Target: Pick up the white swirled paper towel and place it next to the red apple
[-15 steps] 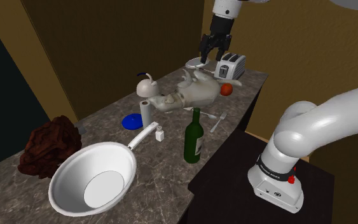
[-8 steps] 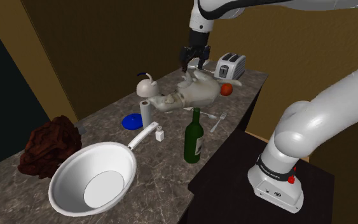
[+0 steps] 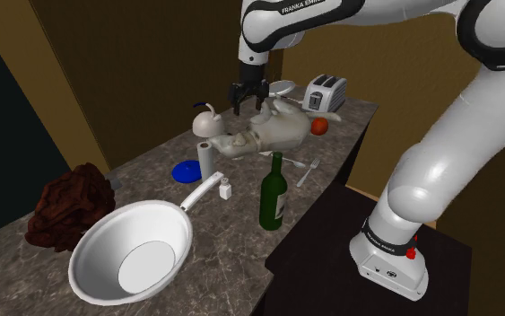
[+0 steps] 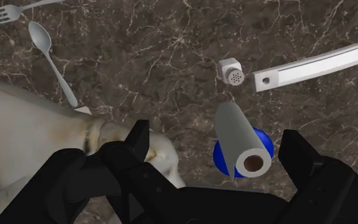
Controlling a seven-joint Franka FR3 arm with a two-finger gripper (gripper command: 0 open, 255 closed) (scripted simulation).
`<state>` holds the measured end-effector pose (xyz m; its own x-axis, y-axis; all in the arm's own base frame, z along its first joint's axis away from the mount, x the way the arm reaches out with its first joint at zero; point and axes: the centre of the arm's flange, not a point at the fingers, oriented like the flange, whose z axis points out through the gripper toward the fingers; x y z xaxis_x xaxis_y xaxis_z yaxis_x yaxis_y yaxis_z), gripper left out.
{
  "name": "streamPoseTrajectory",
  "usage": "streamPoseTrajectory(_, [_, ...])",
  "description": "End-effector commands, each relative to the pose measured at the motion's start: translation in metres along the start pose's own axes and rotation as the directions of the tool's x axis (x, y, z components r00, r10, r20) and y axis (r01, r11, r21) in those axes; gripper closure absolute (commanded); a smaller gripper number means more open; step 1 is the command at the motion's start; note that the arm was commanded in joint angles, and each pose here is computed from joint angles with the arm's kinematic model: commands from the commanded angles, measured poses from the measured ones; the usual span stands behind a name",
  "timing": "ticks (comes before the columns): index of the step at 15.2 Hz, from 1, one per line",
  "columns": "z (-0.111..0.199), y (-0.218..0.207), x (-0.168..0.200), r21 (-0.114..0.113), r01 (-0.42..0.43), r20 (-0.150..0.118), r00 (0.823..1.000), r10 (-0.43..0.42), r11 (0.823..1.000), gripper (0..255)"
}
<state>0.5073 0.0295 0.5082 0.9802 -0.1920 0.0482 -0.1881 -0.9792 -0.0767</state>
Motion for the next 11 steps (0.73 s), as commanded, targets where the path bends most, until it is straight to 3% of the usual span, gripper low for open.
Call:
streamPoseTrajectory(1, [0.022, -0.013, 0.022, -0.002, -0.001, 0.009, 1.0, 0.001, 1.0, 0])
streamPoseTrajectory(11, [0.113, -0.061, 0.112, -0.015, -0.002, 0.055, 0.998, 0.003, 1.0, 0])
